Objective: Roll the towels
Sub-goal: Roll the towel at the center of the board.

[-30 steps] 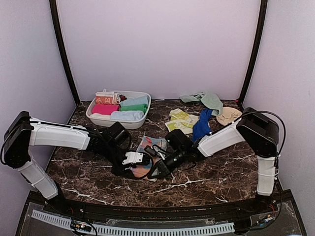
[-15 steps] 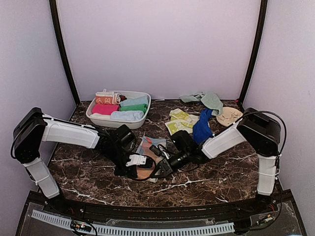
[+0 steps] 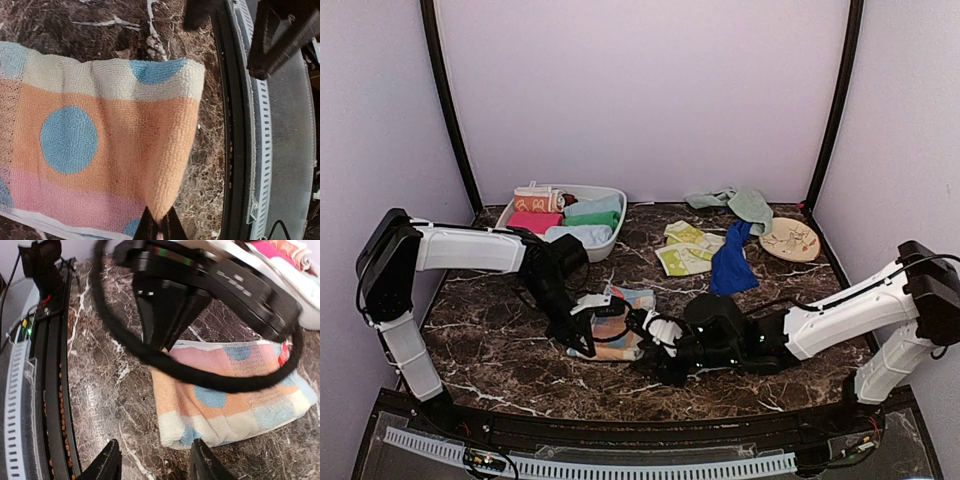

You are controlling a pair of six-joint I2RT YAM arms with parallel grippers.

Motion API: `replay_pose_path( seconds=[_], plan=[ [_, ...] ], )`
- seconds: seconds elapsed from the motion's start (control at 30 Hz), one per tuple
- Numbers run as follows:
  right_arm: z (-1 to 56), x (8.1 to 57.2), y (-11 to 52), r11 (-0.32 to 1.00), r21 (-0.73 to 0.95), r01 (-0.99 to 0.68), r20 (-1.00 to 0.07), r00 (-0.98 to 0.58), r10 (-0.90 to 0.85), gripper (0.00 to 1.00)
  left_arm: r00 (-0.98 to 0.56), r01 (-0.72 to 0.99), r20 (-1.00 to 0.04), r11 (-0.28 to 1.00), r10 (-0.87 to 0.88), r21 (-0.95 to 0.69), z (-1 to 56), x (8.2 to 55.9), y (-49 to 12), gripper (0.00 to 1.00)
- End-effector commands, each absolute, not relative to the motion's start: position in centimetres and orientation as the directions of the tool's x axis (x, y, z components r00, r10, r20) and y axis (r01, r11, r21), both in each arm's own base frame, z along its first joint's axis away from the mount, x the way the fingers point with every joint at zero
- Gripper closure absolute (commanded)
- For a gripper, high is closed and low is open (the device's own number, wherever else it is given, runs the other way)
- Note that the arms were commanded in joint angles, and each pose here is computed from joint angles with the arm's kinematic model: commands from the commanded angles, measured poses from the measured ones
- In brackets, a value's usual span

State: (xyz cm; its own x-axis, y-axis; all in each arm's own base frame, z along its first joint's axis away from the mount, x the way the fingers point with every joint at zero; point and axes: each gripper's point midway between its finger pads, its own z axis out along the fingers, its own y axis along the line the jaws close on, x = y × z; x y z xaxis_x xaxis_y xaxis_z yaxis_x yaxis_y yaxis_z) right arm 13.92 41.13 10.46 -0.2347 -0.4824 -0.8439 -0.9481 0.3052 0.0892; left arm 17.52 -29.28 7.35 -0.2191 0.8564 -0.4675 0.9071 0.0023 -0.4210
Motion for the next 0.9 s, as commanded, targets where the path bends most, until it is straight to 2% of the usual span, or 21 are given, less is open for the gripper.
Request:
replay_pose_path(
  seconds=[0.0,0.17,0.43,0.7,0.8,0.87],
  plan=[
    [11.1,13.5,40.9,0.291,-0.385,-0.876,-0.754,0.116,-0.647,0.55,-0.292,0.816,-0.367,0.030,0.883,-0.578,6.6,15.3,-28.7,1.00],
    [9.9,10.4,43.7,0.083,-0.619,-0.781,-0.557,0.363,-0.747,0.58,-0.301,0.775,-0.295,0.052,0.907,-0.630,5.0,16.0,-29.2,1.00],
    [6.4,11.3,45.2,-0.131,-0.768,-0.627,-0.323,0.556,-0.766,0.60,-0.325,0.714,-0.243,0.068,0.914,-0.697,4.2,16.4,-29.4,1.00],
    [4.9,14.1,45.8,-0.169,-0.788,-0.591,-0.273,0.582,-0.766,0.66,-0.325,0.703,-0.228,0.073,0.918,-0.707,3.8,16.9,-29.4,1.00],
    [4.1,14.4,46.0,-0.182,-0.783,-0.595,-0.265,0.584,-0.768,0.72,-0.325,0.708,-0.229,0.076,0.917,-0.702,3.7,17.3,-29.4,1.00],
    [3.8,14.5,46.0,-0.177,-0.773,-0.610,-0.276,0.573,-0.771,0.81,-0.331,0.710,-0.232,0.080,0.915,-0.700,3.7,17.5,-29.3,1.00]
  ],
)
